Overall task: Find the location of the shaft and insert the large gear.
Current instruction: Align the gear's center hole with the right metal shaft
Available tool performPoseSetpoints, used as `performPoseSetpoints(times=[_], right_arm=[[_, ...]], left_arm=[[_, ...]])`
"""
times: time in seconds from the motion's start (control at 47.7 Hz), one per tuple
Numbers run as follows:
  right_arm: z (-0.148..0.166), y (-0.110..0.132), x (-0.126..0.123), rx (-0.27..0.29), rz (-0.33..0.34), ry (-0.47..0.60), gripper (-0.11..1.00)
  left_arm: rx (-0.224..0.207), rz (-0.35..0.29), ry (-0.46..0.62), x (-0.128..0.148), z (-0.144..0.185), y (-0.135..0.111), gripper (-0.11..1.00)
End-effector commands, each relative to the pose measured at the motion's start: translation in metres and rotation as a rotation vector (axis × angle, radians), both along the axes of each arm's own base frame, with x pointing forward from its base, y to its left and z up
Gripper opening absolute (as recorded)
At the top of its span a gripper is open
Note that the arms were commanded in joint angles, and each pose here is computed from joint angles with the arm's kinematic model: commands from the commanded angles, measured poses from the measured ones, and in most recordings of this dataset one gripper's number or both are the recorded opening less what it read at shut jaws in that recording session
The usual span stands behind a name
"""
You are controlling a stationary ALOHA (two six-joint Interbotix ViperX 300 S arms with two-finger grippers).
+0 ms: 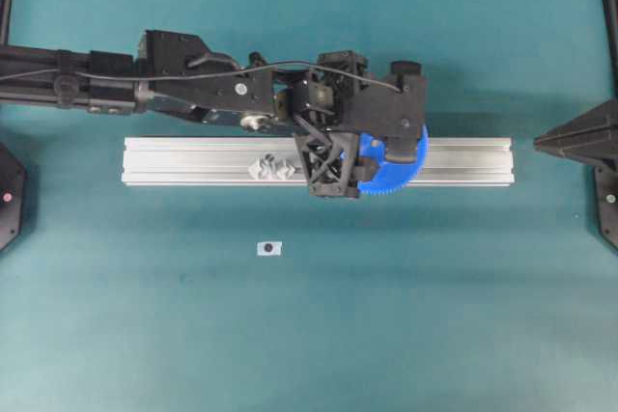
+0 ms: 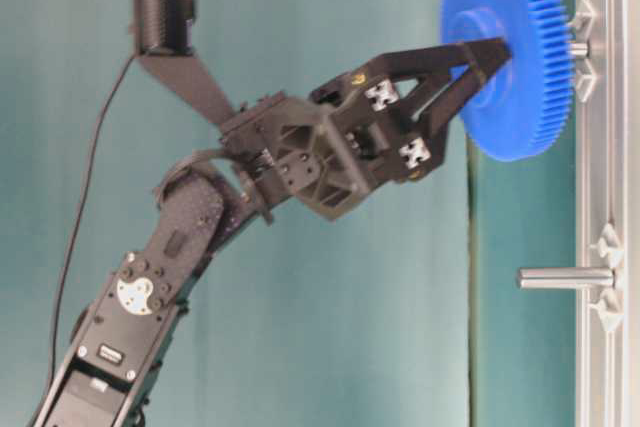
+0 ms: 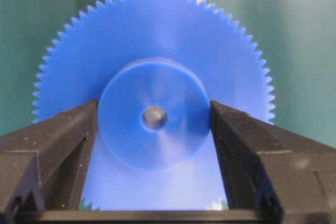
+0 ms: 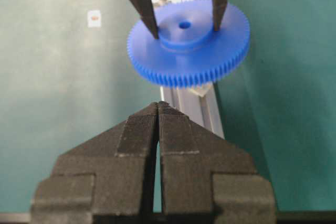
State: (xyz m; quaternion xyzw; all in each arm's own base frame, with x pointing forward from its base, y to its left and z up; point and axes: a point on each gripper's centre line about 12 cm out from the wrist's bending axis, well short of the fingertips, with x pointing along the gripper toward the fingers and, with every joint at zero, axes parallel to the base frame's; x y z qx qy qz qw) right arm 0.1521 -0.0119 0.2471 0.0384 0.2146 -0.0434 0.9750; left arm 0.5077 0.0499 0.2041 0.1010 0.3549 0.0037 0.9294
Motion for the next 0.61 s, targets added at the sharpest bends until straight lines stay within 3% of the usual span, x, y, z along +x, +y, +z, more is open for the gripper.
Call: performPoseSetpoints(times=[0.0, 0.587], right_arm=[[0.003, -0.001, 0.001, 0.009, -0.009, -0.008, 0.02], [0.002, -0.003, 0.0, 0.009, -0.021, -0.008, 0.02]], left_arm=[[0.01, 0.004, -0.056, 0.006, 0.019, 0.004, 0.72], [0.013, 0.066, -0.052, 0.005, 0.018, 0.037, 0.72]])
